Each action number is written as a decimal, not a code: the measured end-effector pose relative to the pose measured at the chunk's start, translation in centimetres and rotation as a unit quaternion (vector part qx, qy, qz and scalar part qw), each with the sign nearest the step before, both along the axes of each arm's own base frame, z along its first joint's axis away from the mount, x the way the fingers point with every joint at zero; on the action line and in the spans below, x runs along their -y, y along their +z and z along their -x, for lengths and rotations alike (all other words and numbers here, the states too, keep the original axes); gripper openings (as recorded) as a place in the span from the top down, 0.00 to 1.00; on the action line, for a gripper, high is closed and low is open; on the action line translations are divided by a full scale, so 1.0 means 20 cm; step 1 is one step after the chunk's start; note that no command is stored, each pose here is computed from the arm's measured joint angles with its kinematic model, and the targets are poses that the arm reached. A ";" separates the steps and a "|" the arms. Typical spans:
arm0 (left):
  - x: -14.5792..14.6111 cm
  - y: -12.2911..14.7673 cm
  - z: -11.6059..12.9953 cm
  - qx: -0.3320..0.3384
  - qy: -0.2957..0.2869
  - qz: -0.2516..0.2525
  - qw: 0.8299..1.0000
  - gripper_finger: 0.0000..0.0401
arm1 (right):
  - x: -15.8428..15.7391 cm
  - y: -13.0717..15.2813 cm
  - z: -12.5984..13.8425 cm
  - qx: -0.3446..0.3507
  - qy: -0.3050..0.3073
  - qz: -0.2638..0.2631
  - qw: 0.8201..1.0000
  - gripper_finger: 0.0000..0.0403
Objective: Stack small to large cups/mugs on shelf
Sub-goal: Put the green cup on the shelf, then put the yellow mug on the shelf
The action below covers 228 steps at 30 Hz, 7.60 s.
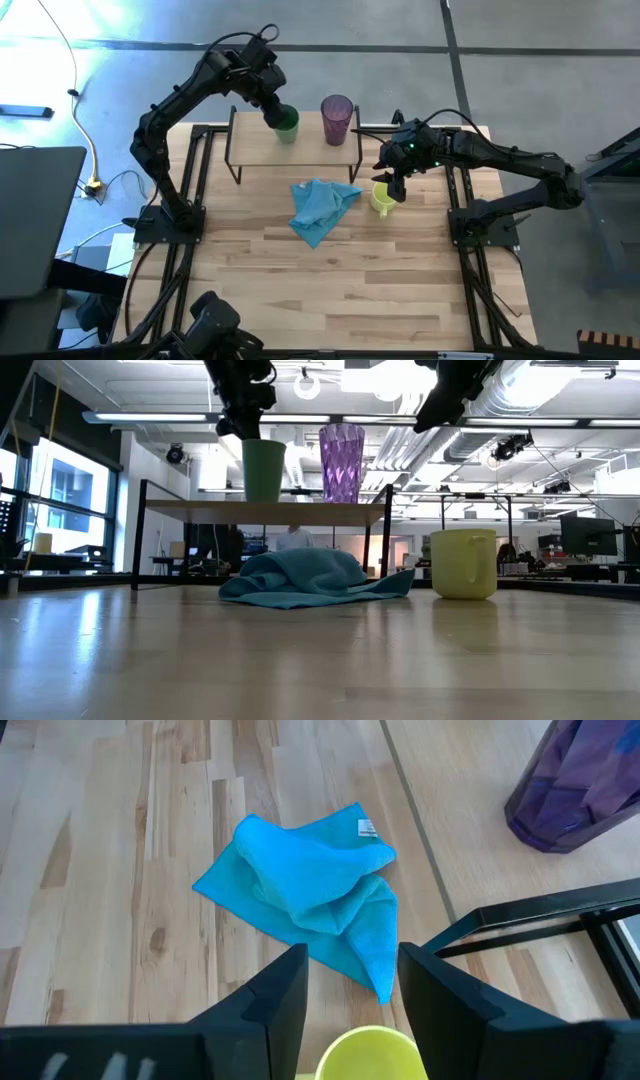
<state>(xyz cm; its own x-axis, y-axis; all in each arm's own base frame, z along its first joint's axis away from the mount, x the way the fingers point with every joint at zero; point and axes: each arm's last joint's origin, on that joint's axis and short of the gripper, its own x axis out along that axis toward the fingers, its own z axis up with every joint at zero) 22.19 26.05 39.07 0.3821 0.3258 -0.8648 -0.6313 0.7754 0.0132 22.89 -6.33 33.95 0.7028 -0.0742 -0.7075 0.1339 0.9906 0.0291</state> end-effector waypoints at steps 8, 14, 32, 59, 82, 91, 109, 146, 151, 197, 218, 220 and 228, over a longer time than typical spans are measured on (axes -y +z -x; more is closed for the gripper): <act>0.00 0.00 0.00 0.009 0.000 0.008 1.000 1.00 | 0.00 0.00 0.00 0.000 -0.006 -0.006 1.000 0.63; 0.00 0.00 0.00 0.009 0.000 0.008 1.000 1.00 | 0.00 0.00 0.00 -0.002 -0.007 -0.008 1.000 0.63; -0.04 -0.07 -0.04 -0.001 0.001 0.032 0.999 1.00 | 0.00 -0.01 0.01 -0.017 -0.013 -0.018 1.000 0.63; 0.00 -0.04 0.00 -0.028 0.016 0.024 0.999 1.00 | 0.00 -0.01 0.01 -0.017 -0.013 -0.017 1.000 0.63; -0.01 -0.04 -0.01 -0.017 0.011 0.019 1.000 1.00 | 0.00 -0.01 0.01 -0.018 -0.012 -0.018 1.000 0.63; -0.01 -0.04 -0.01 -0.016 0.011 0.018 1.000 1.00 | 0.00 -0.01 0.01 -0.018 -0.012 -0.018 1.000 0.63; -0.01 -0.03 -0.01 -0.004 0.006 0.019 1.000 1.00 | 0.00 -0.01 0.02 -0.019 -0.013 -0.018 1.000 0.63; -0.01 -0.03 -0.02 0.000 0.006 0.015 1.000 1.00 | -0.01 -0.01 0.02 -0.020 -0.013 -0.019 1.000 0.63; -0.01 -0.03 -0.02 0.000 0.005 0.015 1.000 1.00 | -0.01 -0.01 0.02 -0.020 -0.013 -0.020 1.000 0.63; -0.03 -0.01 -0.04 0.030 0.007 -0.002 1.000 0.86 | -0.01 -0.02 0.02 -0.031 -0.014 -0.022 0.999 0.63; 0.27 0.28 0.22 0.031 0.023 -0.073 0.997 0.86 | -0.01 -0.03 0.03 -0.044 -0.013 -0.025 0.999 0.63; 0.34 0.31 0.26 0.033 0.015 -0.066 0.997 0.86 | -0.01 -0.03 0.04 -0.047 -0.013 -0.026 0.998 0.63; 0.62 0.42 0.36 0.054 -0.028 -0.071 0.996 0.86 | -0.01 -0.03 0.04 -0.046 -0.013 -0.025 0.999 0.63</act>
<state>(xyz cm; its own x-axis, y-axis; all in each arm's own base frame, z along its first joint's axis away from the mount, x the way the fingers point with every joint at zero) 15.02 13.73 47.44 0.4917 0.4173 -0.7643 -0.5913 0.8043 0.0587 22.19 -6.12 33.33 0.6331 -0.0541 -0.7722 0.1634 0.9844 0.0649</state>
